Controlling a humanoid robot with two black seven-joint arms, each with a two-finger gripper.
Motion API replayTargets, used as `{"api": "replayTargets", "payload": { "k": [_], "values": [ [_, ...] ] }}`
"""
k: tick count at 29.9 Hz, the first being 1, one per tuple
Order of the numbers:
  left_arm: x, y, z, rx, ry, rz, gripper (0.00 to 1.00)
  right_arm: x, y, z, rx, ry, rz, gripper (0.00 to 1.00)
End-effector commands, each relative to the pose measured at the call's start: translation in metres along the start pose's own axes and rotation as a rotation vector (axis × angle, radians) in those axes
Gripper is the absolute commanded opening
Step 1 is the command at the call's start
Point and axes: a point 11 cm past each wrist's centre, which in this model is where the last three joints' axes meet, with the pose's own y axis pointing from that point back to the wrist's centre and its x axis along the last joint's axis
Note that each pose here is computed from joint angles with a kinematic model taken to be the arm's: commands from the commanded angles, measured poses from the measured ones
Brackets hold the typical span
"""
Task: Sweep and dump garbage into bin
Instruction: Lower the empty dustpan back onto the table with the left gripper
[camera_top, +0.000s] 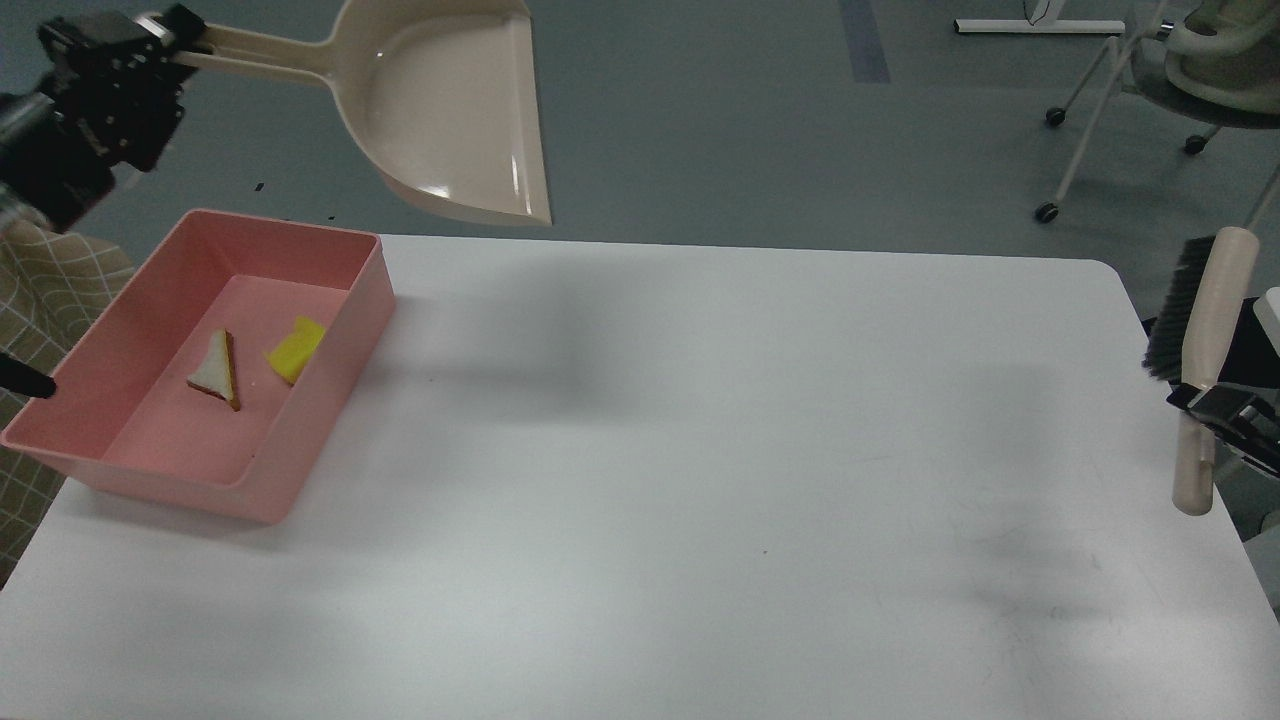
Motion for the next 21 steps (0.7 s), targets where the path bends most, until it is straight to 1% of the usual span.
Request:
{"api": "replayTargets", "payload": {
  "k": [1, 2, 4, 8, 14, 18, 21],
  "values": [
    [-0.067, -0.023, -0.039, 0.036, 0.102, -0.086, 0.14, 0.007, 0.004, 0.011, -0.057, 0.062, 0.002, 0.16],
    [-0.088, -0.030, -0.049, 0.045, 0.124, -0.100, 0.14, 0.009, 0.004, 0.016, -0.079, 0.077, 0.006, 0.16],
    [-0.107, -0.036, -0.058, 0.055, 0.143, -0.112, 0.14, 0.009, 0.004, 0.021, -0.100, 0.087, 0.006, 0.16],
    [-0.177, -0.051, -0.084, 0.100, 0.189, -0.162, 0.14, -0.012, -0.007, 0.019, -0.114, 0.164, -0.066, 0.16],
    [-0.217, -0.053, -0.097, 0.134, 0.191, -0.185, 0.14, -0.027, -0.022, 0.007, -0.097, 0.234, -0.120, 0.16],
    [-0.225, -0.045, -0.110, 0.165, 0.205, -0.174, 0.14, -0.039, -0.031, 0.001, -0.089, 0.285, -0.162, 0.16],
    [-0.225, -0.039, -0.120, 0.192, 0.207, -0.164, 0.14, -0.050, -0.043, -0.013, -0.056, 0.324, -0.205, 0.16]
  ]
}}
